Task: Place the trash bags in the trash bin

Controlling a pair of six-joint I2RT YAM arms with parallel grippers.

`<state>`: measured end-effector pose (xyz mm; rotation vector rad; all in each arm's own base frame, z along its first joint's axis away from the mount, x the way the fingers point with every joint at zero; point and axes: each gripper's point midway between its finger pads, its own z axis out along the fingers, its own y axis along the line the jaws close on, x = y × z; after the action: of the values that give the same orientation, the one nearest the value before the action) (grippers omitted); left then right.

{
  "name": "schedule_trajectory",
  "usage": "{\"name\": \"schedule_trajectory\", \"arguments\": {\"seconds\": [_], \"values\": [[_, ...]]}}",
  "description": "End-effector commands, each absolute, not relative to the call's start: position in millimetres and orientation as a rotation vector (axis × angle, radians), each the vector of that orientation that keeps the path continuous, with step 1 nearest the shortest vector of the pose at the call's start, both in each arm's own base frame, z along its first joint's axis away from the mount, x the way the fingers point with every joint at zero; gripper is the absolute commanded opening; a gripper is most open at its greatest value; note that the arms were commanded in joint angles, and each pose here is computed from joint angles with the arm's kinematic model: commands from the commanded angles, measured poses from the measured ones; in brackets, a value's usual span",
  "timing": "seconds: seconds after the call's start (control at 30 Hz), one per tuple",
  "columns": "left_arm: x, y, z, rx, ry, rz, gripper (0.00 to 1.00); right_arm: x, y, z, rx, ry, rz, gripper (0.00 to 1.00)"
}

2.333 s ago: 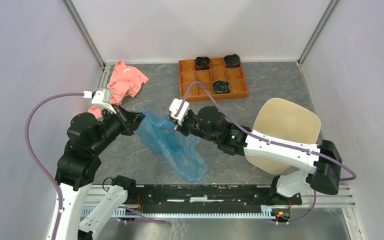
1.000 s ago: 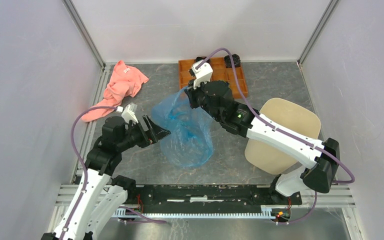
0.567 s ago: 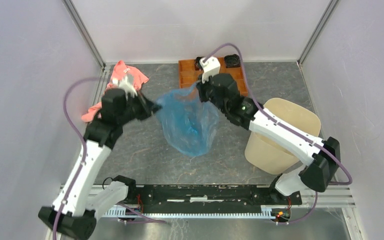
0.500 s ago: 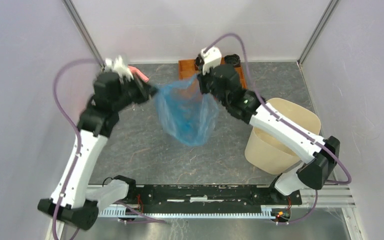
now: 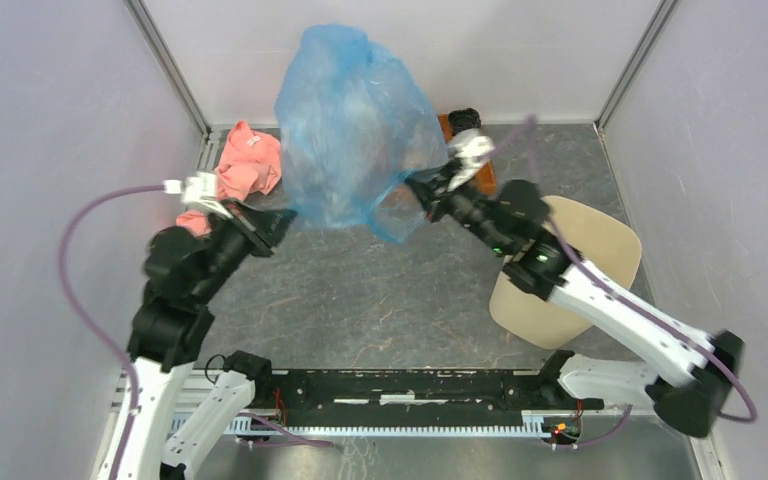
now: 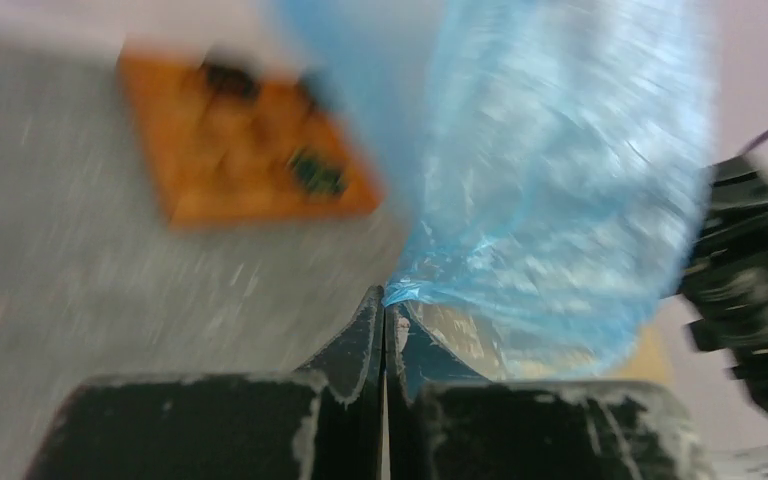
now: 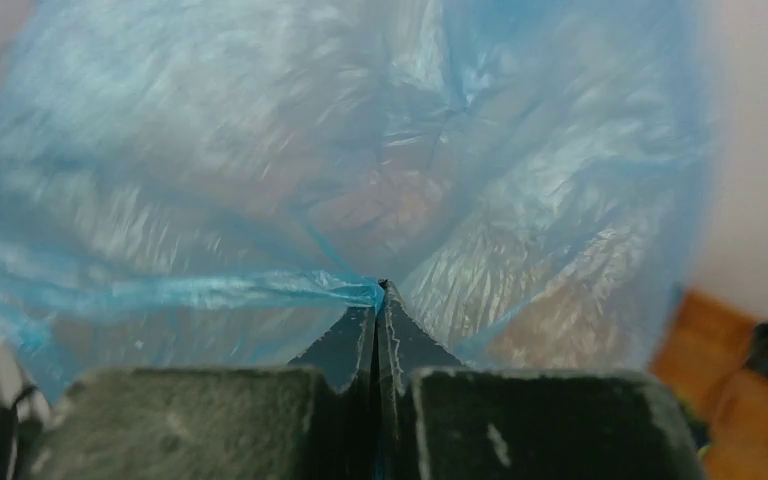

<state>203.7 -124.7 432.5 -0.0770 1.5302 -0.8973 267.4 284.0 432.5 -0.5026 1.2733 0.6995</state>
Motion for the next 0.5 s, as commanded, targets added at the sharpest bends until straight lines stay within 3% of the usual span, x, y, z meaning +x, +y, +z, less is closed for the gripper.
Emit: {"name": "schedule_trajectory", "arguments": {"seconds": [0.0,0.33,0.47], "values": [[207.7,-110.4,312.4,-0.234,1.869,-0.761,0.02,257.2,338.8,304.1,-0.771,1.567,0.84,0.01],[179.1,-102.4,389.8,-0.142,1.73,-0.765,0.02,223.8,359.9,338.2,-0.861,1.492,0.872,0.01],[172.1,-93.8,398.8,-0.162,1.701,-0.738,0.02,223.5,357.1,325.4,-0.853,1.521,0.856,0.01]]}}
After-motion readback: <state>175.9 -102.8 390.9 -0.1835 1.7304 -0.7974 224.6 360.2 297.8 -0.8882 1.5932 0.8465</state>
